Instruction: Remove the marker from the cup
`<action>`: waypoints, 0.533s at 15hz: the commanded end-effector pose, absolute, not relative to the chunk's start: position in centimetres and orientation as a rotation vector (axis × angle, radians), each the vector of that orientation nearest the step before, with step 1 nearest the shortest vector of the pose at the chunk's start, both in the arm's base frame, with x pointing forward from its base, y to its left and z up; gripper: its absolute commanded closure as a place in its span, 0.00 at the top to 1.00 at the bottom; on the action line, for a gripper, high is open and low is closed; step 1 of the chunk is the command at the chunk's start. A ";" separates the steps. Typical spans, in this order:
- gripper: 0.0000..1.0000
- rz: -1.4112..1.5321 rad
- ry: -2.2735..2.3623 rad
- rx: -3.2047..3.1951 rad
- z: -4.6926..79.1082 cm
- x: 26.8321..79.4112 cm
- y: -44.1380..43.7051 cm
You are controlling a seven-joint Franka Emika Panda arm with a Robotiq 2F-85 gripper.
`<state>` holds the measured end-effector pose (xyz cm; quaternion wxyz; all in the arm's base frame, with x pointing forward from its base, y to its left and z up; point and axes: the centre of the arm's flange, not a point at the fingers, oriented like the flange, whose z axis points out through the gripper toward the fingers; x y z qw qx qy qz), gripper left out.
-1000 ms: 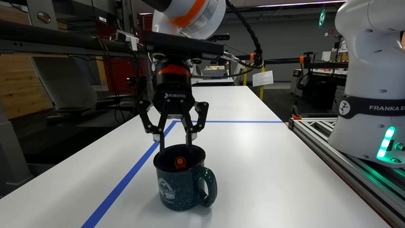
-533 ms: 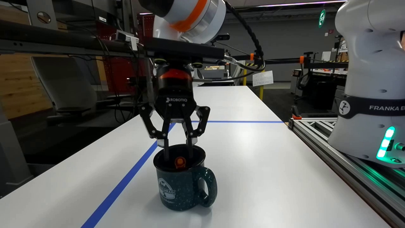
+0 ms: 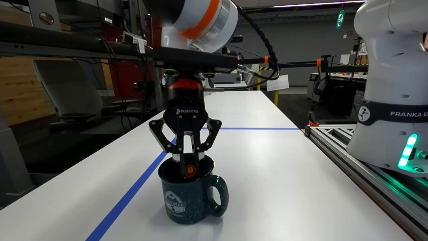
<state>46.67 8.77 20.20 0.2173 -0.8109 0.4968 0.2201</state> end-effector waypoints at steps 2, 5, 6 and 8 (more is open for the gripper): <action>0.05 0.593 1.274 -2.193 24.0 45.5 9.1; 0.05 0.605 1.217 -2.141 27.3 44.3 8.6; 0.05 0.604 1.205 -2.123 28.3 43.9 8.3; 0.05 0.539 1.225 -2.113 30.1 43.1 7.6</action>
